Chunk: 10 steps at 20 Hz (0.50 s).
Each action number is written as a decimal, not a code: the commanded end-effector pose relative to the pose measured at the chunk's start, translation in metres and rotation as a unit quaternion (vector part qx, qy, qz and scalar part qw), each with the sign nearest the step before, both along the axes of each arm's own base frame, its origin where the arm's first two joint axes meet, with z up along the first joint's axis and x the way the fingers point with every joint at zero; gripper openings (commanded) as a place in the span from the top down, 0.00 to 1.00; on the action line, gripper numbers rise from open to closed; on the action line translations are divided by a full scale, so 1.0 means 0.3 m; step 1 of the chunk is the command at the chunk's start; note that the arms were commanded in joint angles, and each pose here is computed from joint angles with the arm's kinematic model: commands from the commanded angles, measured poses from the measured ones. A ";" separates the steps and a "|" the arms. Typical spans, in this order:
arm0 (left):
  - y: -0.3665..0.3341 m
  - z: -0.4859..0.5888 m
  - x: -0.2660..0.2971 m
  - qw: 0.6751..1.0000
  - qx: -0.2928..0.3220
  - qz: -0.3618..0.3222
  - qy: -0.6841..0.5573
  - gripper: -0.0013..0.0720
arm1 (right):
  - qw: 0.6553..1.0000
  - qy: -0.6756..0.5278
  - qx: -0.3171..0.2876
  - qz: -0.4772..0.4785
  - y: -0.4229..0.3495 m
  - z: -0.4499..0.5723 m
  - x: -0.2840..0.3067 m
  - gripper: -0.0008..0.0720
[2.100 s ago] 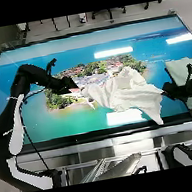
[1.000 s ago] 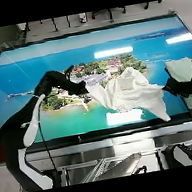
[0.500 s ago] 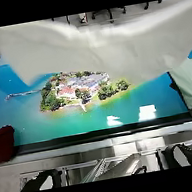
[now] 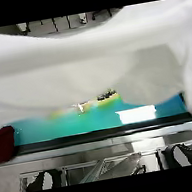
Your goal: Fold the shirts.
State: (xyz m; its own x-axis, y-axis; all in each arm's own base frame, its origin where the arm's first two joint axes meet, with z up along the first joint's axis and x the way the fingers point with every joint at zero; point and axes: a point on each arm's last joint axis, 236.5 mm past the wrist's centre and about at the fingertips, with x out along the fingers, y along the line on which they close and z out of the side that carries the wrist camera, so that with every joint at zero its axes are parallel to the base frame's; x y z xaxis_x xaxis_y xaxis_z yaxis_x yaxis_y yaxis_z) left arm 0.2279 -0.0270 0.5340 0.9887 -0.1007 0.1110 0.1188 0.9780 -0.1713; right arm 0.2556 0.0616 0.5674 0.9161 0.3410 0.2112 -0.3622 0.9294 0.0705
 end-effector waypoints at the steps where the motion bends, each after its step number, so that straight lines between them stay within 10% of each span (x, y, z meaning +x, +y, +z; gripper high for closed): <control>1: 0.038 -0.266 0.239 0.989 -0.056 -0.063 0.122 0.95 | 0.992 0.106 0.011 0.065 0.016 -0.187 0.212 0.96; 10: -0.044 -1.717 0.855 0.815 -0.119 -0.117 0.556 0.95 | 0.857 0.501 0.115 0.037 -0.017 -1.539 0.955 0.96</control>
State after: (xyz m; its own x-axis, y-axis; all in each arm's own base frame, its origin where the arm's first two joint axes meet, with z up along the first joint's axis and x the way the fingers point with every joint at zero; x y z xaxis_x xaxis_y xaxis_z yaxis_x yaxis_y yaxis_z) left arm 0.4648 -0.0296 0.1604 0.6479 -0.3993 -0.6487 0.0453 0.8703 -0.4905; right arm 0.5040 0.0603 0.2403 0.7488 0.4894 -0.4469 -0.2406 0.8291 0.5047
